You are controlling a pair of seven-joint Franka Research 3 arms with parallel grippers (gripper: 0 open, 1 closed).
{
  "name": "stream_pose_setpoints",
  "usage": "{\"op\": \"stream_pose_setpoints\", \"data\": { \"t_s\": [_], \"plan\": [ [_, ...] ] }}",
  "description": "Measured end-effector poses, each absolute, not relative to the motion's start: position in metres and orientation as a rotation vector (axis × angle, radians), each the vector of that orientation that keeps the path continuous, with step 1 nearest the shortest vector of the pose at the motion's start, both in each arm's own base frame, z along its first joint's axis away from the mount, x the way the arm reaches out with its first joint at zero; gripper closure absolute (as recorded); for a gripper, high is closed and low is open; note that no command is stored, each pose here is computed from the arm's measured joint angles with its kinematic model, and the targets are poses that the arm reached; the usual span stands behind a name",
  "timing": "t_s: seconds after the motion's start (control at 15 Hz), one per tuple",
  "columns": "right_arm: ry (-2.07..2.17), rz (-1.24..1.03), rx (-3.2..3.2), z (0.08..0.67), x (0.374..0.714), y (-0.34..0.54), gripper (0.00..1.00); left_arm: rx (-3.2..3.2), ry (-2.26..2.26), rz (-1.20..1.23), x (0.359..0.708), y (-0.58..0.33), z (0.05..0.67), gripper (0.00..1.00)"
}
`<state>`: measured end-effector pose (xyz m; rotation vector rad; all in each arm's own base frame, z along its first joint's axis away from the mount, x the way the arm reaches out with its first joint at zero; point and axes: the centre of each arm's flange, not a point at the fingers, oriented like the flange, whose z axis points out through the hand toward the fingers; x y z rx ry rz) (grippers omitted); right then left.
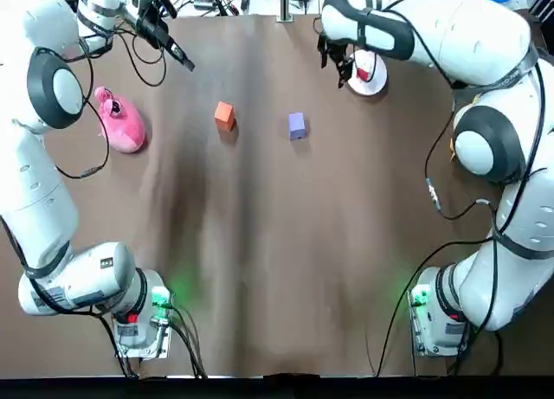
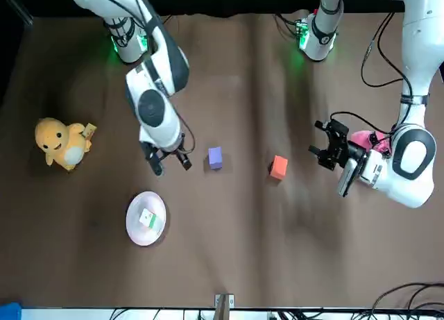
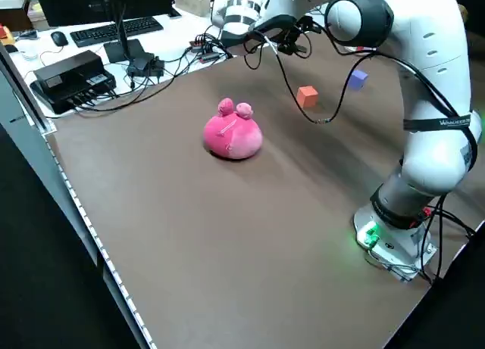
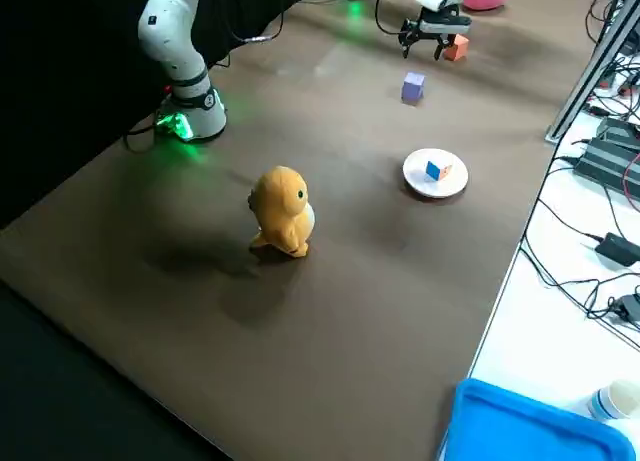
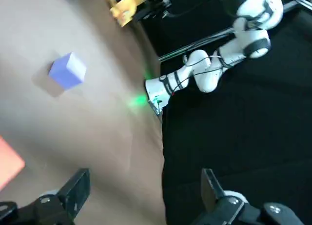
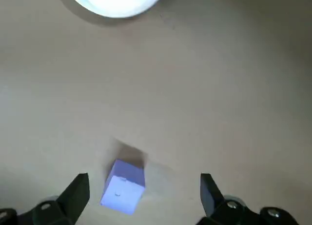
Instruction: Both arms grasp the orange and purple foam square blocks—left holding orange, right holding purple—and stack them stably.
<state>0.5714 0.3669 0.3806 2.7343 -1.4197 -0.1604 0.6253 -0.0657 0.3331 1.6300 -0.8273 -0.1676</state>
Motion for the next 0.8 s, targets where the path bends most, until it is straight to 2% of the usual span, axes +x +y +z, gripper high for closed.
{"op": "stream_pose_setpoints", "data": {
  "t_s": [0.2,0.47,0.8],
  "plan": [
    [-1.647,-0.199,2.666,0.373,0.564,0.393,0.0,1.513,-0.939,-0.051,0.625,-0.076,0.321,0.0],
    [-1.74,-0.236,2.617,0.35,0.562,0.406,0.0,1.385,-1.006,0.082,0.624,-0.083,0.3,0.0],
    [-1.964,-0.208,2.471,0.294,0.547,0.443,0.0,1.33,-1.063,0.251,0.619,-0.081,0.257,0.0]
  ]
}}
